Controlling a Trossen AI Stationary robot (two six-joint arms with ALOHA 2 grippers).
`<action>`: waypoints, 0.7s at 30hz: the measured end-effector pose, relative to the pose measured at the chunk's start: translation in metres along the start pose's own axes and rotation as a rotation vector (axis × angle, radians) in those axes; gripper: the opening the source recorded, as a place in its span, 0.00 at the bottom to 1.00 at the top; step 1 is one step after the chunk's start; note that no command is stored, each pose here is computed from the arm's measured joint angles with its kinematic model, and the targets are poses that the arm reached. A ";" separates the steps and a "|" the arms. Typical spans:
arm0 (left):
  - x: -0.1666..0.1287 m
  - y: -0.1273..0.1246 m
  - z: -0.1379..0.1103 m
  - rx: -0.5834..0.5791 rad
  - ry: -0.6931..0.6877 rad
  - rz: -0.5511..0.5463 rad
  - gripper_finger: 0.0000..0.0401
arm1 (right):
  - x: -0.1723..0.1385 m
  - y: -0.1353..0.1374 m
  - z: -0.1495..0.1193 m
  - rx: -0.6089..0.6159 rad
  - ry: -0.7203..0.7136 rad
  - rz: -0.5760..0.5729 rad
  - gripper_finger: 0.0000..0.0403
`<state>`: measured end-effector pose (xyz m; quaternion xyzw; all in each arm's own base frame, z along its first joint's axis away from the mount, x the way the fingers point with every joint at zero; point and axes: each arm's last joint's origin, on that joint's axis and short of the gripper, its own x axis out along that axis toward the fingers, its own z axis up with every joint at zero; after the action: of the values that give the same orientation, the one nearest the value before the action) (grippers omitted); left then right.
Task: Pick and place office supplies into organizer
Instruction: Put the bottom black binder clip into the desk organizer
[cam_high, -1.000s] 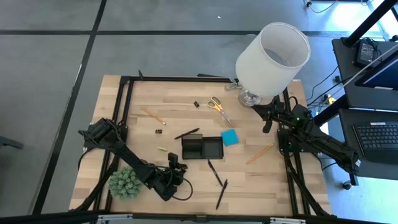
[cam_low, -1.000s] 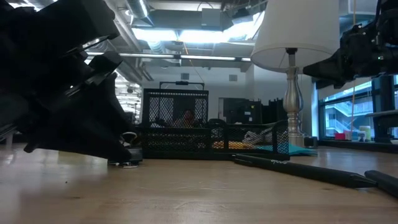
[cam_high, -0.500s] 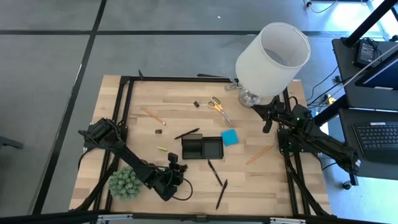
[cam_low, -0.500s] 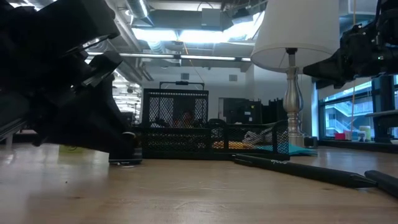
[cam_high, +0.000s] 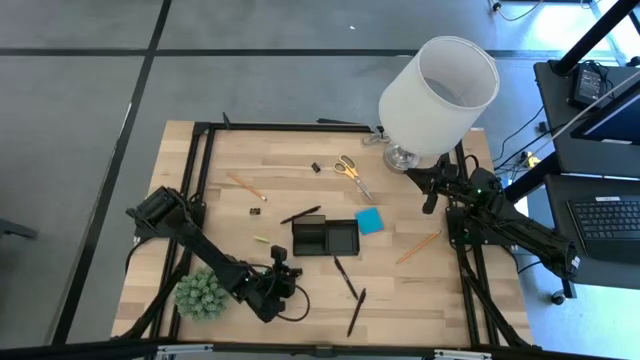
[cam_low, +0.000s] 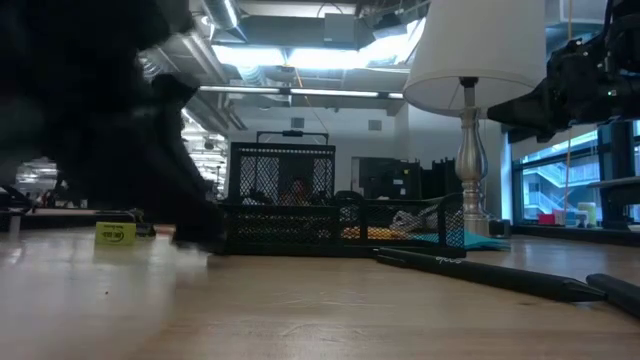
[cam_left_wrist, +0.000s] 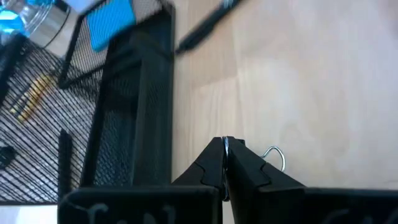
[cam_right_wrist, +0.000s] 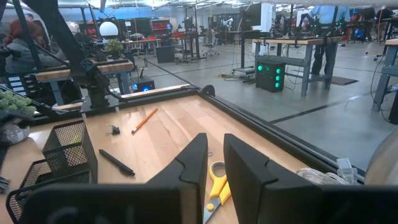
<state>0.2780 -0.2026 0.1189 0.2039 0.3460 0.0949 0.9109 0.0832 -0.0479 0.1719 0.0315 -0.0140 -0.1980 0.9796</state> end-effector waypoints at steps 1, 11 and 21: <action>-0.004 0.003 0.005 -0.019 -0.016 -0.014 0.01 | 0.000 0.000 0.000 0.000 0.000 0.000 0.14; -0.040 0.041 0.040 -0.132 -0.155 0.056 0.01 | 0.000 0.000 0.000 -0.003 0.000 0.000 0.14; -0.005 0.077 0.041 -0.179 -0.039 -0.018 0.01 | 0.000 0.000 0.000 -0.031 0.000 0.000 0.14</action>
<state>0.2993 -0.1475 0.1829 0.1204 0.3202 0.1134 0.9328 0.0832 -0.0479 0.1719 0.0166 -0.0110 -0.1982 0.9800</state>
